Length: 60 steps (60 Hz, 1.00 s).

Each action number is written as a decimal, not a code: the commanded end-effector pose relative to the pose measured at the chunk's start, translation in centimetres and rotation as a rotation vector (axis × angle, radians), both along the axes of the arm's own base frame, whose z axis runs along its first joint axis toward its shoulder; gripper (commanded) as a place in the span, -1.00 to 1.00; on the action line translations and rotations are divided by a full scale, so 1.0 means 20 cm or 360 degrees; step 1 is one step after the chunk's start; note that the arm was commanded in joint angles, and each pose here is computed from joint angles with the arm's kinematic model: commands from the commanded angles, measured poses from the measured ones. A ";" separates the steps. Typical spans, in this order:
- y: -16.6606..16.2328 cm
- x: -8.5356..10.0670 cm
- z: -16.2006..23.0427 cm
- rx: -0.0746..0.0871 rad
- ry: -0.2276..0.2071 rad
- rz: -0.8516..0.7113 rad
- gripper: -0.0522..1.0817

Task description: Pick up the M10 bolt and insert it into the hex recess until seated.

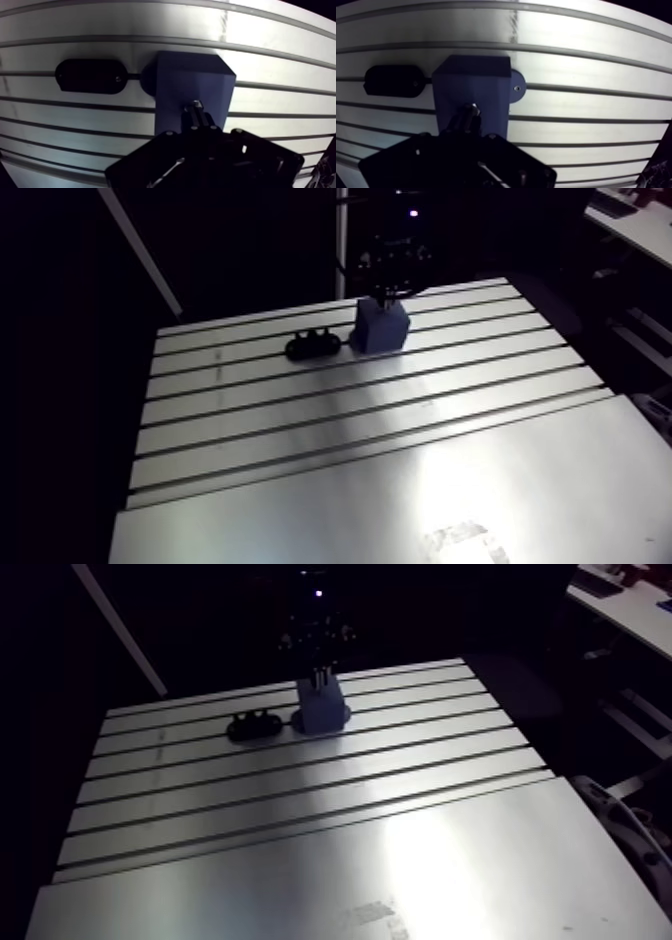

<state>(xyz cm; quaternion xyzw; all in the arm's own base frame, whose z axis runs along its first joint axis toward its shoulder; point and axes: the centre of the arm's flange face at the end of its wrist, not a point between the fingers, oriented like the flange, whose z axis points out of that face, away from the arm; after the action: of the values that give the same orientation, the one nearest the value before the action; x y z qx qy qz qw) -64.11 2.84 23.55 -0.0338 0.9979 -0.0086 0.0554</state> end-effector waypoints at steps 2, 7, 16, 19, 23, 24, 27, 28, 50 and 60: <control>-0.01 0.00 0.01 0.0001 0.0005 0.0005 0.99; -0.01 0.00 0.01 0.0001 0.0005 0.0005 0.98; -0.01 0.01 0.01 -0.0001 -0.0002 0.0005 0.97; -0.01 0.01 0.02 0.0002 -0.0001 0.0005 0.97; -0.01 0.01 0.02 0.0003 0.0002 0.0005 0.95; -0.01 0.01 0.02 0.0003 0.0002 0.0005 0.95; -0.02 0.01 0.04 0.0014 0.0003 0.0011 0.79; -0.02 0.01 0.04 0.0014 0.0003 0.0011 0.79; -0.01 0.02 0.05 0.0048 -0.0029 0.0013 -0.90; -0.01 0.02 0.08 0.0045 -0.0031 0.0016 -0.90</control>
<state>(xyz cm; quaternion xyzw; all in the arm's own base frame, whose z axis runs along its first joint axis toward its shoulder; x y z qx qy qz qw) -63.74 2.65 24.68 -0.0374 0.9972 0.0054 0.0638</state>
